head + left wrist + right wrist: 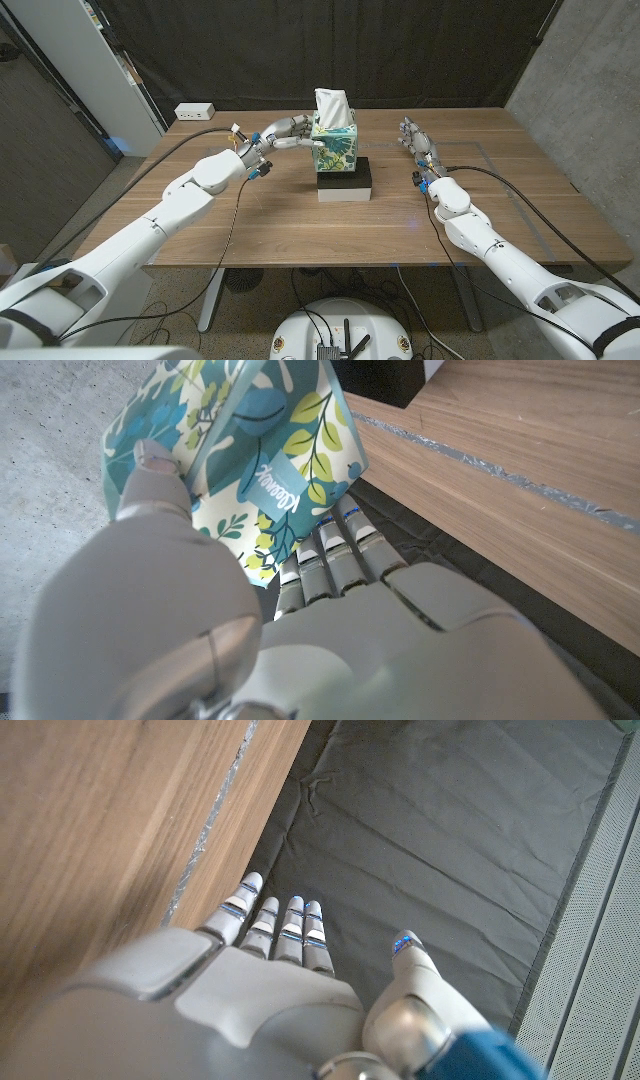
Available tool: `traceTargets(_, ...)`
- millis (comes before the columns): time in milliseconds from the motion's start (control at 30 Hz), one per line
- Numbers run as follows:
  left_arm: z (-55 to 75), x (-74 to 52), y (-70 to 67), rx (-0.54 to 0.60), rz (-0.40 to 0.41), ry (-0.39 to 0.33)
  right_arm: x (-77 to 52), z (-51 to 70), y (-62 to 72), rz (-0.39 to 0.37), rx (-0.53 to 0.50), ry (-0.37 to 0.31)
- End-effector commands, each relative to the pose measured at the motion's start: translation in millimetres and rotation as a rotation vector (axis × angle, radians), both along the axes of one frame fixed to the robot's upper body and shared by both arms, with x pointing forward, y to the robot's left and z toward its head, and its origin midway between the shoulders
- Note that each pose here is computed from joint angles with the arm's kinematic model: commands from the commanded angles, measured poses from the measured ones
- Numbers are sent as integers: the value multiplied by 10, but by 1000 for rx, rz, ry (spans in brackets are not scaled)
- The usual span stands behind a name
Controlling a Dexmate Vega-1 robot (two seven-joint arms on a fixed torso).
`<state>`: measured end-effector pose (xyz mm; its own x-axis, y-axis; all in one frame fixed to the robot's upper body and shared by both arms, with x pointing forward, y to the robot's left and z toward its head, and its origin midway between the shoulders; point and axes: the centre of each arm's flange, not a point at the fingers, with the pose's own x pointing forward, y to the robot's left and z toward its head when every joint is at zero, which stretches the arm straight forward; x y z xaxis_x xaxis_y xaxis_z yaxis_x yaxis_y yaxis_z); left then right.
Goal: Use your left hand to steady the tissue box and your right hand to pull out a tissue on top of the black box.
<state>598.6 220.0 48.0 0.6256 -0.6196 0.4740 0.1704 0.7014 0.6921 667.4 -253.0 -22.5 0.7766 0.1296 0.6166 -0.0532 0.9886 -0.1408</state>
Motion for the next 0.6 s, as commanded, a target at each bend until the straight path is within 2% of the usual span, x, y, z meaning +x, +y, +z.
traceTargets(33,205,-127,-15,20,1,-31,14,3,-26,1,9,-7)
traceTargets(600,164,-93,5,10,4,-13,-10,21,-46,-5,4,-9)
